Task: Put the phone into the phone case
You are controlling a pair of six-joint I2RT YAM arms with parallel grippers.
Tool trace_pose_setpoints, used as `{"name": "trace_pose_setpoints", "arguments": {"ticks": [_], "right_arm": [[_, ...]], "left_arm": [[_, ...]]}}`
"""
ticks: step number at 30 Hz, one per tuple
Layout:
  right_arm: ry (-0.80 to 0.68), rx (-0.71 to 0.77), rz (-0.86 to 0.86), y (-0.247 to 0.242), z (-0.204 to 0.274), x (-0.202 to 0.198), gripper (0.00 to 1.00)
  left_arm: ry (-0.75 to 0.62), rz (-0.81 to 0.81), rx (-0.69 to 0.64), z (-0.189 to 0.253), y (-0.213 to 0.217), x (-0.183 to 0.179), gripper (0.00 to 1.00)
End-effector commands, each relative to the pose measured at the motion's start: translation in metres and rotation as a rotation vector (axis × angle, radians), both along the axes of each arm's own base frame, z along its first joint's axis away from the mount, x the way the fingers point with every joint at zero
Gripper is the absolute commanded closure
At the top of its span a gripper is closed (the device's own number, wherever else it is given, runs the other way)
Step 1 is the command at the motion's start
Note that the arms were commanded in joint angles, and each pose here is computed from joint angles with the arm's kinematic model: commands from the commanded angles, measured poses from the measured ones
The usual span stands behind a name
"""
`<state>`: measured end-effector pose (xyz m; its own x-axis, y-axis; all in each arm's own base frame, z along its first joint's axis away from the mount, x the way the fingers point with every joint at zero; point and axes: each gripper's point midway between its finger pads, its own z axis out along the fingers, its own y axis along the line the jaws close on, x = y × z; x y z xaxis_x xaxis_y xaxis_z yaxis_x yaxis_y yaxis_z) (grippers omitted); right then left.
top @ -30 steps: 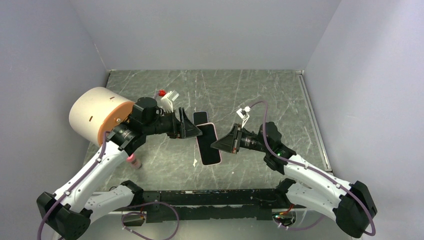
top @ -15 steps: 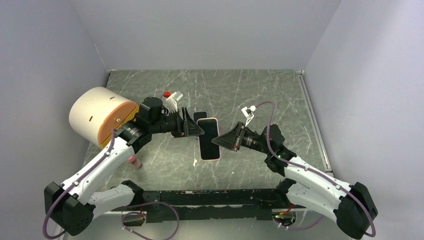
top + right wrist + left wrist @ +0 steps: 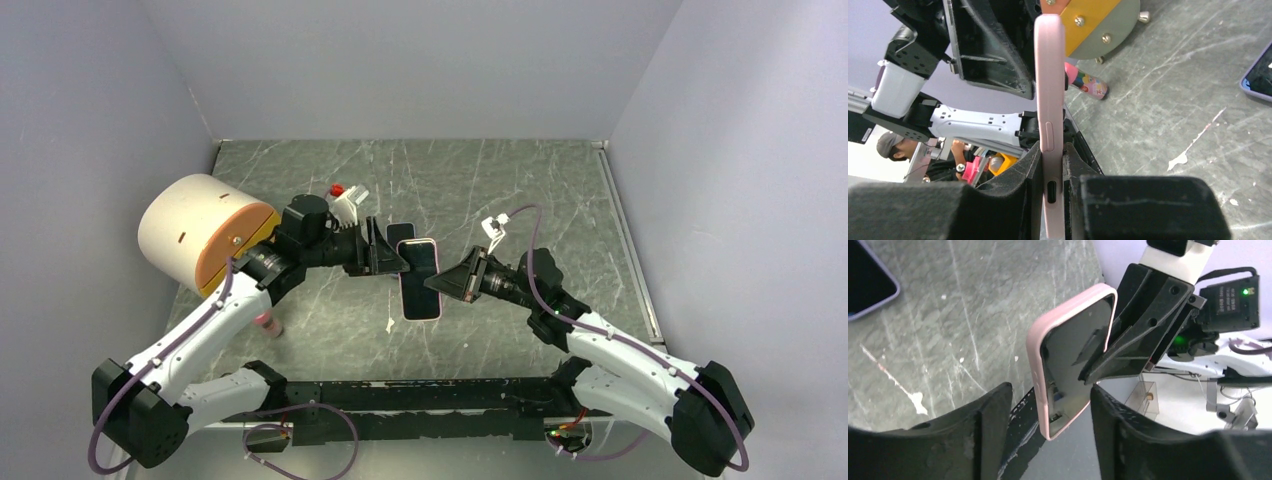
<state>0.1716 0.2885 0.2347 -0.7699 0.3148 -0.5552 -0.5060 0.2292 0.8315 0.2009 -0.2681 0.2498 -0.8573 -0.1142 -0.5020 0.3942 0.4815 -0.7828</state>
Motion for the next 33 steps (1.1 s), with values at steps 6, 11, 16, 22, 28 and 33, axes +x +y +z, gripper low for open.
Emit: {"name": "trace_pose_setpoints", "arguments": {"ticks": [6, 11, 16, 22, 28, 33], "right_arm": [[-0.028, -0.235, -0.172, -0.028, -0.006, 0.058, 1.00], [0.073, -0.395, -0.206, -0.051, -0.050, 0.095, 1.00], [0.106, -0.492, -0.224, -0.057, -0.082, 0.130, 1.00], [0.138, -0.519, -0.213, -0.051, -0.108, 0.167, 1.00], [0.192, -0.543, -0.193, -0.050, -0.134, 0.196, 1.00], [0.228, -0.527, -0.190, -0.053, -0.151, 0.215, 1.00]], "left_arm": [[-0.147, 0.051, 0.232, 0.001, 0.035, 0.005, 0.07], [-0.203, 0.080, 0.347, -0.007, 0.059, 0.003, 0.06], [-0.258, 0.068, 0.395, -0.015, 0.072, -0.006, 0.06], [-0.325, 0.075, 0.417, -0.027, 0.081, -0.007, 0.06], [-0.321, 0.062, 0.435, -0.025, 0.083, -0.008, 0.06], [-0.333, 0.057, 0.421, -0.023, 0.082, -0.011, 0.06]]}}
